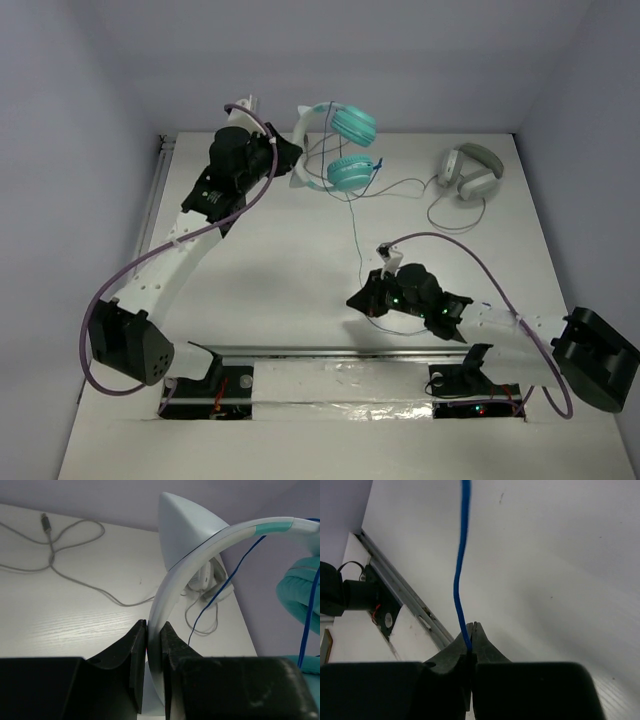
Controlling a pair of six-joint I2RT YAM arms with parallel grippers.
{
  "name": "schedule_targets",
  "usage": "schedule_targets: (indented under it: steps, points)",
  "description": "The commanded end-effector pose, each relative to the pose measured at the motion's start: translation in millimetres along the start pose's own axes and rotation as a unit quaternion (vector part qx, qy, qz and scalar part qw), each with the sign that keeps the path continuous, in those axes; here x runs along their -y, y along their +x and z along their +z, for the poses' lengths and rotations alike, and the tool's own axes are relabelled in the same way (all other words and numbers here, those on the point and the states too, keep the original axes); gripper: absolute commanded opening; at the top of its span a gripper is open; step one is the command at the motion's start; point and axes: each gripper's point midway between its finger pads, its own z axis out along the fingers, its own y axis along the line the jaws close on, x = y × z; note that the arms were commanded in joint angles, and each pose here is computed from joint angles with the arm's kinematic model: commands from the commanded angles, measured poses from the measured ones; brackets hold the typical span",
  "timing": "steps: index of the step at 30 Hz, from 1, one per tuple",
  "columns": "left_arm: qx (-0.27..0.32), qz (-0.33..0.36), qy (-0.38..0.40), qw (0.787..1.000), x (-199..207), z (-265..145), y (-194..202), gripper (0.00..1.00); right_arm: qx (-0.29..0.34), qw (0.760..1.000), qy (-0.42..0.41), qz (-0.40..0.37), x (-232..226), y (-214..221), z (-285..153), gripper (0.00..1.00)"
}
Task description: Wrap the headphones
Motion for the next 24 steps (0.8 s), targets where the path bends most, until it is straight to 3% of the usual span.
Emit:
schedule_targets:
  steps: [1,12,18,24]
  points:
    - [0.101,-0.041,0.014,0.994,7.8,-3.8,-39.7,0.00,-0.001,0.999,-0.026,-0.019,-28.9,-9.6,1.2,0.01]
    - [0.125,-0.024,-0.154,0.980,-81.5,10.7,3.9,0.00,-0.093,0.990,-0.005,-0.103,-78.7,-7.0,-20.7,0.00]
    - [0.084,0.014,-0.200,0.976,-110.9,19.1,47.4,0.00,-0.102,0.985,0.015,-0.136,-90.8,-24.0,-40.1,0.00]
    - [0.040,0.057,-0.213,0.975,-108.3,16.3,90.2,0.00,-0.104,0.977,0.055,-0.176,-89.1,-42.8,-48.0,0.00]
